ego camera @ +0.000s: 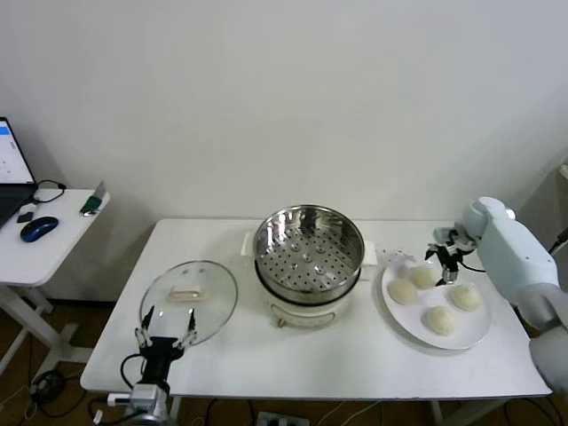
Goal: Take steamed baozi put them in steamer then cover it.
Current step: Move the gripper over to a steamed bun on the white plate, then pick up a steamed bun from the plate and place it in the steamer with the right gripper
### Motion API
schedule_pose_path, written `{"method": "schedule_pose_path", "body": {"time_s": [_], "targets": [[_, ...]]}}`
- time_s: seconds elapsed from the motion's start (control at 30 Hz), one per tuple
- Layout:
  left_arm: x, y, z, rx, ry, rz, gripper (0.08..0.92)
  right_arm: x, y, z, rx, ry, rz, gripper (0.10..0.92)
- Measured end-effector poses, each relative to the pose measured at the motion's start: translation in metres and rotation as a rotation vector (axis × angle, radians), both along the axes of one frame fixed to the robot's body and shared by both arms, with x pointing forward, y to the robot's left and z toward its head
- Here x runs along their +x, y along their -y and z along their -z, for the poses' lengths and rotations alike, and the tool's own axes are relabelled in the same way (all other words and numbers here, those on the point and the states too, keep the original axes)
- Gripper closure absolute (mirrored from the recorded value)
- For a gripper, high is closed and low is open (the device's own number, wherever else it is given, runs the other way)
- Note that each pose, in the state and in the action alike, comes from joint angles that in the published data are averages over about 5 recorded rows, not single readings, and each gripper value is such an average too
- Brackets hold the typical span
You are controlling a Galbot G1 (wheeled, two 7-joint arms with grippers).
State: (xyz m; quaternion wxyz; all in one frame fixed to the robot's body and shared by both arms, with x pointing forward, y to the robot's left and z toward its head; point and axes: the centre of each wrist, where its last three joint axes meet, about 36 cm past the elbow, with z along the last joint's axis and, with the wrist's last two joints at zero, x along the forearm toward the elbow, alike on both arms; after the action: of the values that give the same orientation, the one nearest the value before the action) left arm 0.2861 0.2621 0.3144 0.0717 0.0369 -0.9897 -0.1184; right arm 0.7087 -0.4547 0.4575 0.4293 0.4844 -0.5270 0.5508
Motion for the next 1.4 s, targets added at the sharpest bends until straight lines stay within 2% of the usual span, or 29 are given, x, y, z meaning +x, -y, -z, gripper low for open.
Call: {"method": "schedule_pose_path", "body": {"time_s": [0.37, 0.67, 1.0, 1.2, 1.4], "targets": [[-0.001, -0.003, 0.000, -0.007, -0.004, -0.010, 0.177, 0.004, -0.011, 0.008, -0.010, -0.018, -0.008, 0.207], [-0.001, -0.003, 0.001, -0.010, -0.007, -0.015, 0.177, 0.006, -0.015, 0.009, -0.017, -0.034, -0.018, 0.288], [-0.002, -0.003, 0.002, -0.013, -0.008, -0.017, 0.177, 0.008, -0.015, 0.004, -0.020, -0.036, -0.030, 0.325], [-0.002, -0.003, 0.001, -0.013, -0.008, -0.019, 0.177, 0.013, -0.013, -0.014, -0.022, -0.022, -0.059, 0.327], [-0.004, -0.003, -0.001, -0.013, -0.005, -0.018, 0.177, 0.025, -0.018, -0.059, -0.034, 0.010, -0.137, 0.329]]}}
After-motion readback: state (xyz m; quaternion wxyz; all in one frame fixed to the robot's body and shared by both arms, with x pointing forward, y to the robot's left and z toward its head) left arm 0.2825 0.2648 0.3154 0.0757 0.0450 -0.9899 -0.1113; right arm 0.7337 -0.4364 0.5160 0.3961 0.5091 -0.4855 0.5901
